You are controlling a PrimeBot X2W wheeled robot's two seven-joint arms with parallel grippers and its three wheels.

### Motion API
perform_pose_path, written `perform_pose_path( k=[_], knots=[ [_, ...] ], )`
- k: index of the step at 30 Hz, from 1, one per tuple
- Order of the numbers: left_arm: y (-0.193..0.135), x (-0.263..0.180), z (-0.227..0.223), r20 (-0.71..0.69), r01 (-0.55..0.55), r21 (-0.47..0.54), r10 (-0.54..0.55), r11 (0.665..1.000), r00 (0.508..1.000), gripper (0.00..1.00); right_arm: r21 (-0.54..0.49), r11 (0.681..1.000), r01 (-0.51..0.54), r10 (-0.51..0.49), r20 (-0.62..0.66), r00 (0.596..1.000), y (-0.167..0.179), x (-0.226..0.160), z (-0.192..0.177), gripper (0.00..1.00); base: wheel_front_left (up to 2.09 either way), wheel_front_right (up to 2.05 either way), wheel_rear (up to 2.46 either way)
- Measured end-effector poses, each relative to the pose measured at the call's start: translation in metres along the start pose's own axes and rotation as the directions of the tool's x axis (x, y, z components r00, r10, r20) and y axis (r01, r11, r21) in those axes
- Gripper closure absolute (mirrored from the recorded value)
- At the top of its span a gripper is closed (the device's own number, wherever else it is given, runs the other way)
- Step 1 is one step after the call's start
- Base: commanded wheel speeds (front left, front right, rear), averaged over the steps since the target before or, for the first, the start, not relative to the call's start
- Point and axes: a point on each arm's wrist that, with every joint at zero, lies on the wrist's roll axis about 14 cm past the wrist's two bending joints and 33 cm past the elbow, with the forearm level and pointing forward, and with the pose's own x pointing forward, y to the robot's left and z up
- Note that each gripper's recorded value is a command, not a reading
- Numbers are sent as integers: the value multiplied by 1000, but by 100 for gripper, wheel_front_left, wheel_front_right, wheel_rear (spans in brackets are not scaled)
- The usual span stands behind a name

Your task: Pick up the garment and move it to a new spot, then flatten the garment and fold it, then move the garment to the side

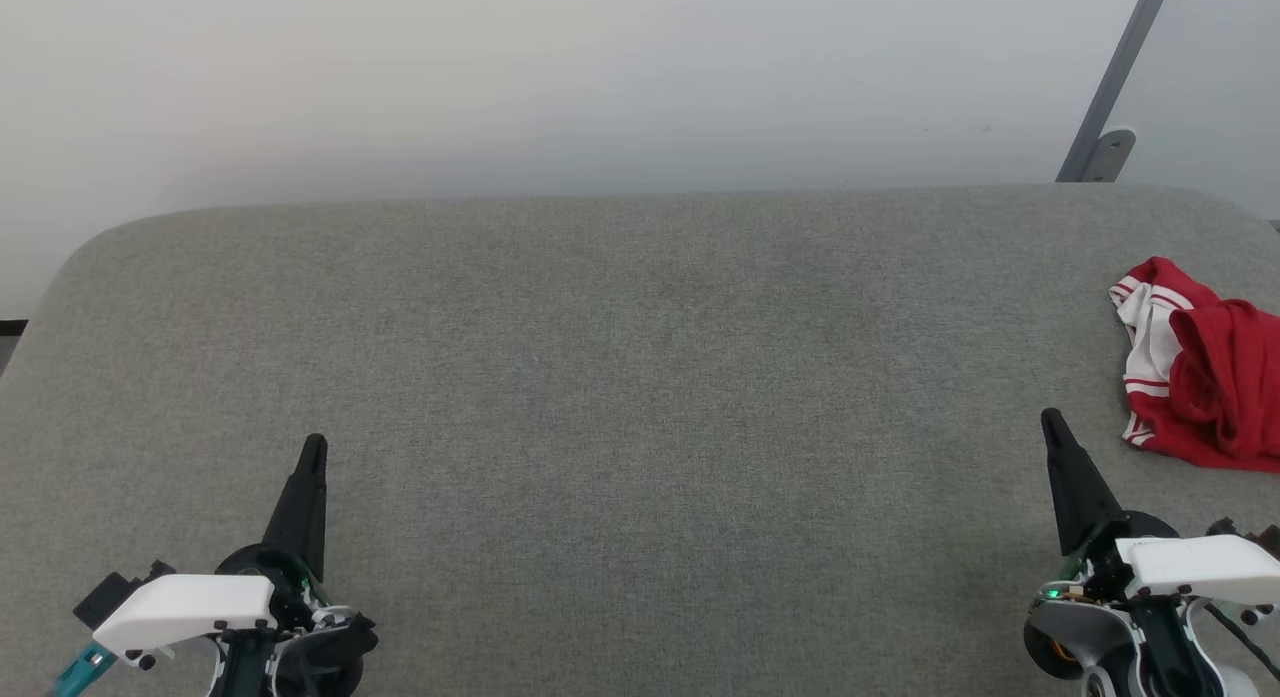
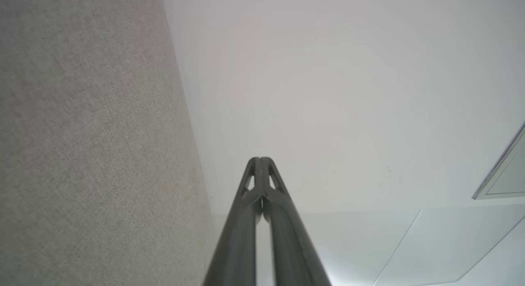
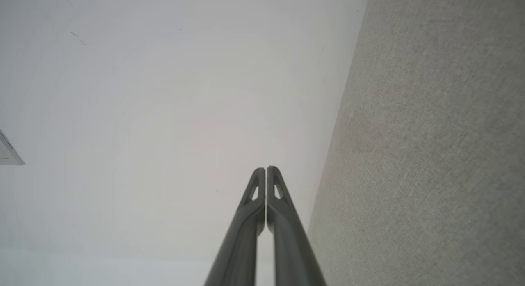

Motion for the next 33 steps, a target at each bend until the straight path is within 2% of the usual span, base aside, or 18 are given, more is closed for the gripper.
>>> perform_pose_path(
  k=[33],
  knots=[
    [0,0,0,0,0,0,0,1000,1000,100,0,1000,0,0,0,1000,0,0,0,100,0,0,0]
  ],
)
